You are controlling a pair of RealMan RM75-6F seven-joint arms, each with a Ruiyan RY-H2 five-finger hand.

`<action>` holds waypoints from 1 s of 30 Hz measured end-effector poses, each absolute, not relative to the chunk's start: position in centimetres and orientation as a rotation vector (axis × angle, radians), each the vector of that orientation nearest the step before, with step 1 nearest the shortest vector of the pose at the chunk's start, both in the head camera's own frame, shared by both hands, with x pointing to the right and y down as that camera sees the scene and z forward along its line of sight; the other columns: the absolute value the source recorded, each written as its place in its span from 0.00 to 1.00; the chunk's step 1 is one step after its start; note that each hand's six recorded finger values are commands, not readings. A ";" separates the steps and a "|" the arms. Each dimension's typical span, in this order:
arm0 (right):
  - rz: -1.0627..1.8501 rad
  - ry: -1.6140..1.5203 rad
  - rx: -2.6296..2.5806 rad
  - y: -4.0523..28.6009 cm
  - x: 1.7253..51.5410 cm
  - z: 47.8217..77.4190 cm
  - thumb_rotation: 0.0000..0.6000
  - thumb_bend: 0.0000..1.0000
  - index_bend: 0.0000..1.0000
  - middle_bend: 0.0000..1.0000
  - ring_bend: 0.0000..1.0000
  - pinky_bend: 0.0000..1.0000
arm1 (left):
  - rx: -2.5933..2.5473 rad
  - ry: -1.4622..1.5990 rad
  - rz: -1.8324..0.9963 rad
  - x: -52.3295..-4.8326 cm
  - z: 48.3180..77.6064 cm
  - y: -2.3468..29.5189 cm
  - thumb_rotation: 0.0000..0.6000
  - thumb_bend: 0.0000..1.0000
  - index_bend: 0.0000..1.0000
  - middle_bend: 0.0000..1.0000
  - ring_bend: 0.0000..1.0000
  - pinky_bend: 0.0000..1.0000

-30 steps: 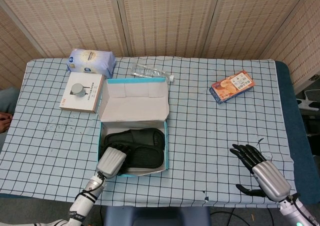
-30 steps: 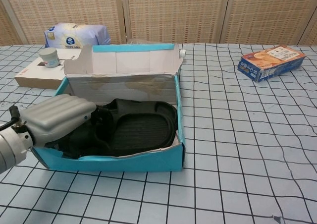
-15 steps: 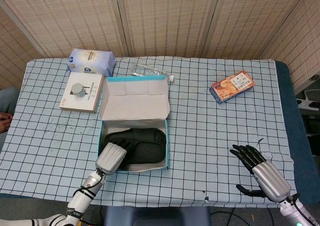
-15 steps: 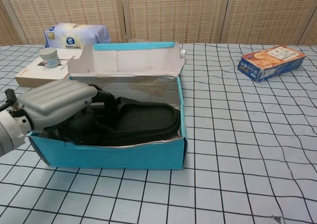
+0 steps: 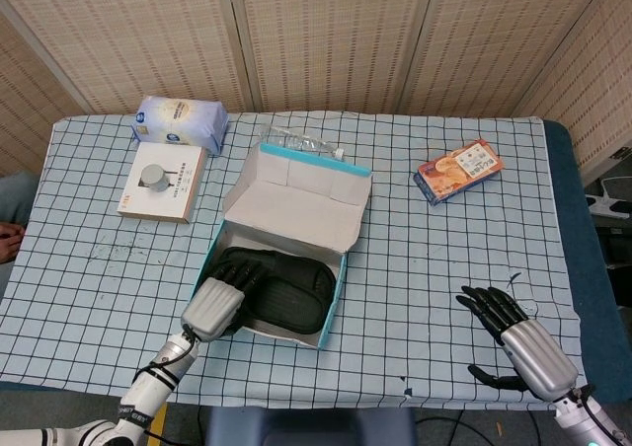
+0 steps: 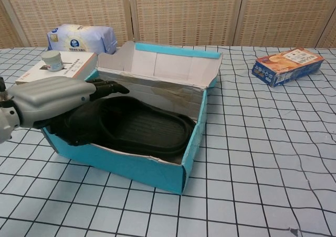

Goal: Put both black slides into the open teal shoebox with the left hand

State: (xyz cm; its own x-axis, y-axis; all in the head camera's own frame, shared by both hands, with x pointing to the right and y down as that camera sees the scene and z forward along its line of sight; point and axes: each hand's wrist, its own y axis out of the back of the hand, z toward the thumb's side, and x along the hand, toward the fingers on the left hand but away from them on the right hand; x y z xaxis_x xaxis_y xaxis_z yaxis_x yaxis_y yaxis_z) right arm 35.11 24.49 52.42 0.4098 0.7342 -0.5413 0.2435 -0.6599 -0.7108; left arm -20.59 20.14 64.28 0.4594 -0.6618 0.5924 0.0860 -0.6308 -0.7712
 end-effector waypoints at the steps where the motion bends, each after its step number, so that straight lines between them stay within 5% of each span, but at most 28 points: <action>1: 1.204 -0.829 -2.134 24.5 35.1 52.4 0.98 0.16 0.00 0.00 0.00 0.00 | -1.946 0.486 -1.231 -20.7 64.0 20.0 1.00 0.46 0.00 0.00 0.00 0.13; 7: 1.202 -0.828 -2.139 24.5 35.1 52.5 0.98 0.16 0.00 0.00 0.00 0.00 | -1.943 0.527 -1.210 -21.4 62.2 18.7 1.00 0.53 0.00 0.00 0.00 0.13; 13: 1.203 -0.820 -2.147 24.7 35.0 52.7 0.98 0.16 0.00 0.00 0.00 0.00 | -1.954 0.605 -1.134 -21.0 61.1 18.4 1.00 0.51 0.00 0.03 0.08 0.22; 17: 1.204 -0.821 -2.152 24.8 34.9 52.8 0.98 0.16 0.00 0.00 0.00 0.00 | -1.936 0.638 -1.033 -20.1 60.7 18.5 1.00 0.48 0.00 0.07 0.09 0.18; 20: 1.203 -0.821 -2.156 24.9 34.9 52.8 0.98 0.16 0.00 0.00 0.00 0.00 | -1.932 0.625 -0.989 -19.5 61.4 18.5 1.00 0.48 0.00 0.06 0.04 0.13; 24: 1.207 -0.810 -2.164 25.1 34.8 53.1 0.98 0.16 0.00 0.00 0.00 0.00 | -1.953 0.574 -0.977 -18.2 62.9 18.1 1.00 0.49 0.00 0.05 0.17 0.11; 30: 1.213 -0.816 -2.164 25.0 35.1 53.2 0.98 0.16 0.00 0.00 0.00 0.00 | -1.945 0.483 -0.993 -16.3 64.5 17.5 1.00 0.48 0.00 0.03 0.10 0.10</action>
